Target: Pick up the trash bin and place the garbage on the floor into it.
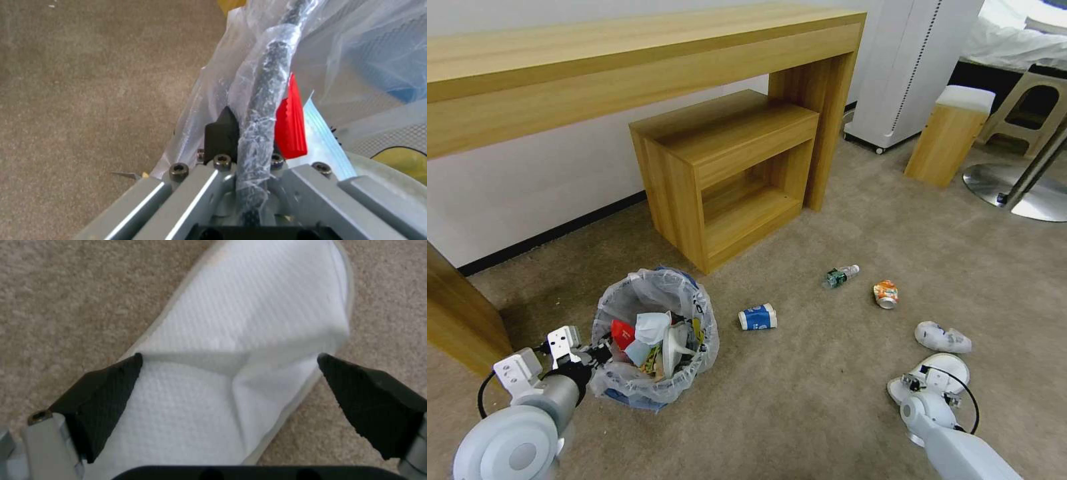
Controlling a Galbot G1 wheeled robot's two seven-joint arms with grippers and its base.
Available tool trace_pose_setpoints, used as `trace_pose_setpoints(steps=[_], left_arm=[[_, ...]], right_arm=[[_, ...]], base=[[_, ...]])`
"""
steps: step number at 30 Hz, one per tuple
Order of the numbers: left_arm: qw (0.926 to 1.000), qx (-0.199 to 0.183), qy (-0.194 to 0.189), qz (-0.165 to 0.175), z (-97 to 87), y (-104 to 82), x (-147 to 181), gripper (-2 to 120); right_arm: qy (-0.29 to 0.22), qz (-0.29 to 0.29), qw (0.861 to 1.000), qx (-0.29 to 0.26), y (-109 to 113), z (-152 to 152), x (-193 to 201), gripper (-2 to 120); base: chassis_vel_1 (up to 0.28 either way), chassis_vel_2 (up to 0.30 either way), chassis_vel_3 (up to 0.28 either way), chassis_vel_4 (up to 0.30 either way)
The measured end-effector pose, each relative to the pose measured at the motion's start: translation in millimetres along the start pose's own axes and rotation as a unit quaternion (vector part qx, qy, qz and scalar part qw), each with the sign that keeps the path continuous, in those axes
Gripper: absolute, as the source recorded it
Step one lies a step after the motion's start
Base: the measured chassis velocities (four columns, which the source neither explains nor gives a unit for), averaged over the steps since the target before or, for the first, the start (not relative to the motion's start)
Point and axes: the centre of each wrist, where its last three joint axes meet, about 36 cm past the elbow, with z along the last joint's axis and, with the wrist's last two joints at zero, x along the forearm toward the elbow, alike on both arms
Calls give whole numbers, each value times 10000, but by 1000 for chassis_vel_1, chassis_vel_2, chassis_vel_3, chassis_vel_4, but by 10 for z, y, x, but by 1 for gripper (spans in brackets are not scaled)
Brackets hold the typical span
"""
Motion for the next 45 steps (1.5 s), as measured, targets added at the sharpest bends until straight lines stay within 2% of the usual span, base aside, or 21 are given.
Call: trace_pose_setpoints(steps=[14,27,34,45], left_arm=[[10000,15,14,4,13,23,-51,0],[10000,27,26,-8,3,45,-110,0],[10000,29,24,-28,3,55,-106,0],[10000,21,43,-81,21,69,-88,0]], right_arm=[[47,-40,10000,-59,150,59,-62,100],[33,-81,9999,-111,201,88,-36,100],[37,-267,9993,-248,300,35,45,97],[0,-292,9990,-343,258,-98,51,99]], base=[[0,0,0,0],[0,0,0,0],[0,0,0,0],[0,0,0,0]])
